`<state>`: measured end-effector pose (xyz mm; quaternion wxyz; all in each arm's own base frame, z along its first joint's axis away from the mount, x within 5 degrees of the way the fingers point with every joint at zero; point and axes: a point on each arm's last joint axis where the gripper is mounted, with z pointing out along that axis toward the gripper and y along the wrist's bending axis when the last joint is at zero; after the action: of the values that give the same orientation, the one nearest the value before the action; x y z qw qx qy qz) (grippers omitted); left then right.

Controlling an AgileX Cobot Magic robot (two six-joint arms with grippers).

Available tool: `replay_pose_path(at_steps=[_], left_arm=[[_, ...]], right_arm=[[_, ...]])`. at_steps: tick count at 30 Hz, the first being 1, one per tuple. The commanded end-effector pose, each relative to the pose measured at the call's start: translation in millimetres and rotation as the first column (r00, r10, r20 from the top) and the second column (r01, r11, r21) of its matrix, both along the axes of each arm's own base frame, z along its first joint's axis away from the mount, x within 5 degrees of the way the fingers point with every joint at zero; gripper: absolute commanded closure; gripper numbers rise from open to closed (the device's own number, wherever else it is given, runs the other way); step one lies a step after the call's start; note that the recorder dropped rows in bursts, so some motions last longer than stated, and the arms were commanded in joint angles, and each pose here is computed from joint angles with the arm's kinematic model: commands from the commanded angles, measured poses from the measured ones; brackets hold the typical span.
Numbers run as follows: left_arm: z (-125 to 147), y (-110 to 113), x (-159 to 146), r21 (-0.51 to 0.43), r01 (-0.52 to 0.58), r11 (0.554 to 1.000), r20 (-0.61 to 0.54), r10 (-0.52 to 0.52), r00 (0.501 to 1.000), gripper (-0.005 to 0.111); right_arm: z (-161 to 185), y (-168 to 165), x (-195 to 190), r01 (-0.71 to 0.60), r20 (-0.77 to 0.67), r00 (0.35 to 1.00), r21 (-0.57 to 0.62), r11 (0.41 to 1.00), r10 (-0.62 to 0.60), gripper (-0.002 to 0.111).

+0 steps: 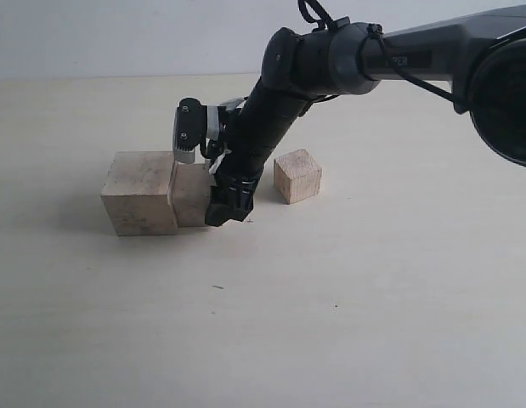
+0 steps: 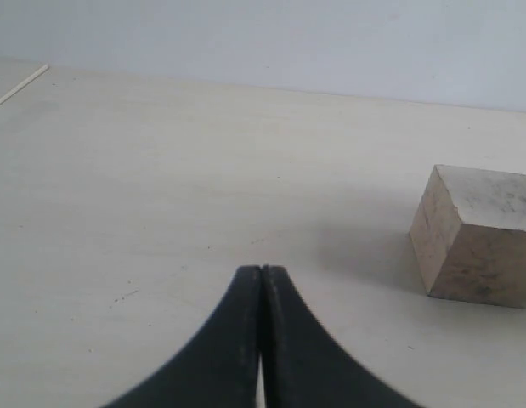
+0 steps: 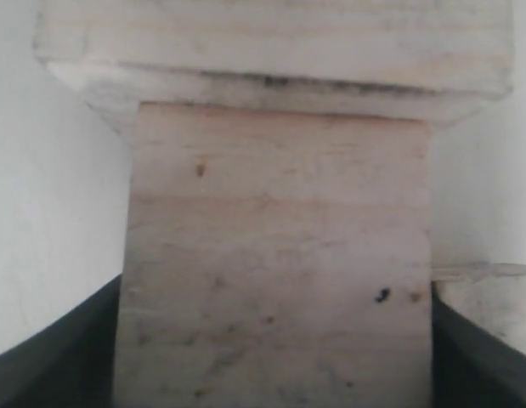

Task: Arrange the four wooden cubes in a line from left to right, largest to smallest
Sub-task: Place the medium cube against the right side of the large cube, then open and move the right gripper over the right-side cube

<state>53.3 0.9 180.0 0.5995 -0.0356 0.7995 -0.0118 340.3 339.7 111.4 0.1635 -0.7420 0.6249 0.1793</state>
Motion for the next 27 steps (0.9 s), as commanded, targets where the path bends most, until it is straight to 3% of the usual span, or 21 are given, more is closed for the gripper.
replay_pose_path(at_steps=[1,6,15,19,22,27], left_arm=[[1.2,-0.5,0.0,-0.003,0.007,1.0,0.018,-0.007,1.0,0.107],[1.2,-0.5,0.0,-0.003,0.007,1.0,0.018,-0.007,1.0,0.107],[1.2,-0.5,0.0,-0.003,0.007,1.0,0.018,-0.007,1.0,0.107],[1.2,-0.5,0.0,-0.003,0.007,1.0,0.018,-0.007,1.0,0.107],[1.2,-0.5,0.0,-0.003,0.007,1.0,0.018,-0.007,1.0,0.107],[1.2,-0.5,0.0,-0.003,0.007,1.0,0.018,-0.007,1.0,0.107]], right_arm=[[0.0,0.1,1.0,0.026,0.005,1.0,0.004,1.0,-0.026,0.026],[17.2,-0.4,-0.2,0.064,-0.005,0.998,0.018,0.998,-0.064,0.018],[84.5,-12.0,-20.1,0.066,-0.086,0.994,0.013,0.998,-0.065,0.017],[112.3,-24.8,-18.2,0.191,-0.005,0.982,-0.044,0.981,-0.191,0.017],[124.6,-38.4,-13.2,0.384,0.059,0.923,-0.12,0.916,-0.379,0.017],[126.9,-55.6,-4.8,0.727,0.115,0.683,-0.197,0.658,-0.721,0.017]])
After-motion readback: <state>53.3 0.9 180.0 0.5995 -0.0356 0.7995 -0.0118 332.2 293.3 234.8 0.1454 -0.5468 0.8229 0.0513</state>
